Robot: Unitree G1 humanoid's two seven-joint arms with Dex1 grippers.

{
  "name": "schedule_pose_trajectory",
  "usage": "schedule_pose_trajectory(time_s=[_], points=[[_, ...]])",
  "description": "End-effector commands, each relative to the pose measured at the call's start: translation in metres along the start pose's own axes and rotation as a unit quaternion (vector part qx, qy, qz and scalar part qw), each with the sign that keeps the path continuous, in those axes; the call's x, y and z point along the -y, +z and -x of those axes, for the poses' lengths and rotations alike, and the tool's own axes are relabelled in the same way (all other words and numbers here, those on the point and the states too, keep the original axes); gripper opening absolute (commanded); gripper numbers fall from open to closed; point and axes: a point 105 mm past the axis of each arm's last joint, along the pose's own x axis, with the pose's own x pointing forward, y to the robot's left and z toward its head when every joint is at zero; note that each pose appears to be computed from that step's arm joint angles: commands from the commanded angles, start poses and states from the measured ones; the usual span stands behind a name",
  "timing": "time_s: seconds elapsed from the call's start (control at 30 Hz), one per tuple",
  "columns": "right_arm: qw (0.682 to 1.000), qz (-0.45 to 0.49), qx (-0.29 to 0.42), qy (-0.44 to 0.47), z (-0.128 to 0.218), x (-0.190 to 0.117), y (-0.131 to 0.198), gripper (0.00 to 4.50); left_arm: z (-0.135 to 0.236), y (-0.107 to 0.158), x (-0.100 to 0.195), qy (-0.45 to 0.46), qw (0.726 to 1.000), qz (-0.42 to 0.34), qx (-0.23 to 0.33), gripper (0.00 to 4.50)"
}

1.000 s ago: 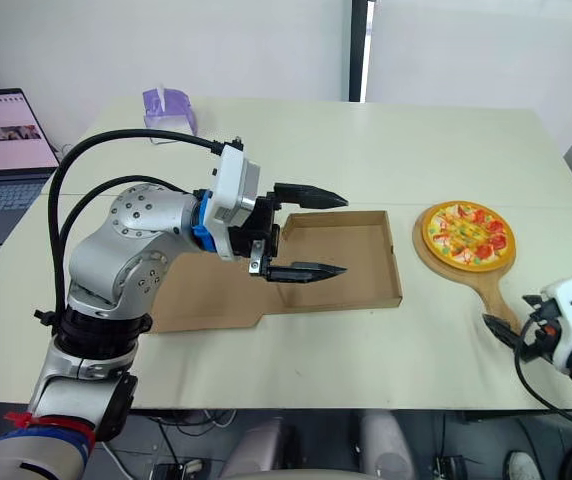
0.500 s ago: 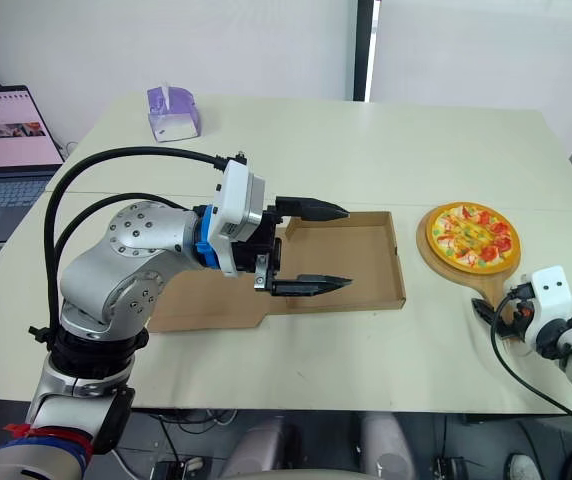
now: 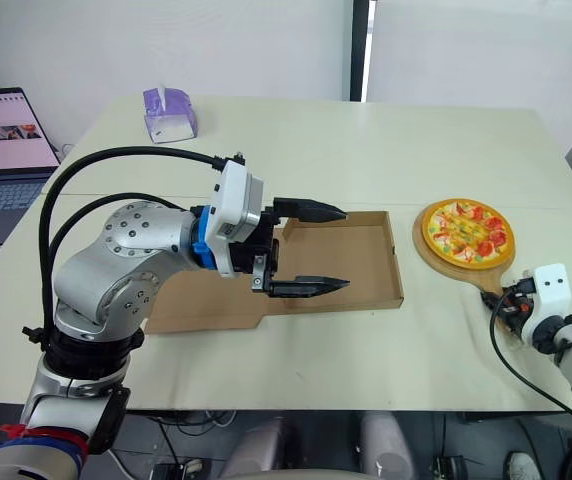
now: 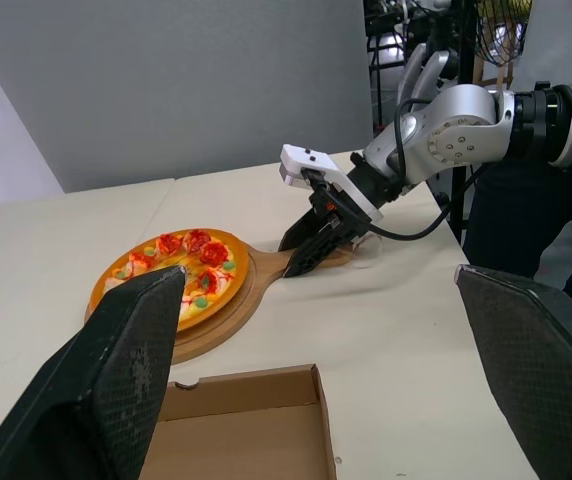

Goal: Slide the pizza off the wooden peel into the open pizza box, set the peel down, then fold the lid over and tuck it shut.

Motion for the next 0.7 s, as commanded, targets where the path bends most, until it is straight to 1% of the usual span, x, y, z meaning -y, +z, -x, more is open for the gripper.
schedule_pose_trajectory(time_s=[0.03,0.13,0.27,0.37,0.5,0.7], points=[[1.000,-0.008,0.022,-0.003,-0.001,-0.003,0.006,1.62,0.002,0.009,-0.001,0.002,1.000,-0.023,0.011,4.50],[0.999,-0.003,0.052,-0.007,-0.001,-0.004,0.019,1.62,0.003,0.010,-0.003,0.007,1.000,-0.026,0.013,4.50],[0.994,0.011,0.106,-0.010,0.001,-0.007,0.049,1.62,0.007,0.012,-0.009,0.017,0.999,-0.028,0.017,4.50],[0.991,0.043,0.129,-0.004,0.001,-0.009,0.073,1.62,0.012,0.015,-0.016,0.029,0.999,-0.023,0.019,4.50],[0.982,0.103,0.153,0.041,0.000,-0.018,0.117,1.62,0.026,0.020,-0.029,0.056,0.998,-0.018,0.020,4.50],[0.964,0.184,0.157,0.113,-0.007,-0.040,0.160,1.62,0.049,0.029,-0.047,0.095,0.995,0.001,0.019,4.50]])
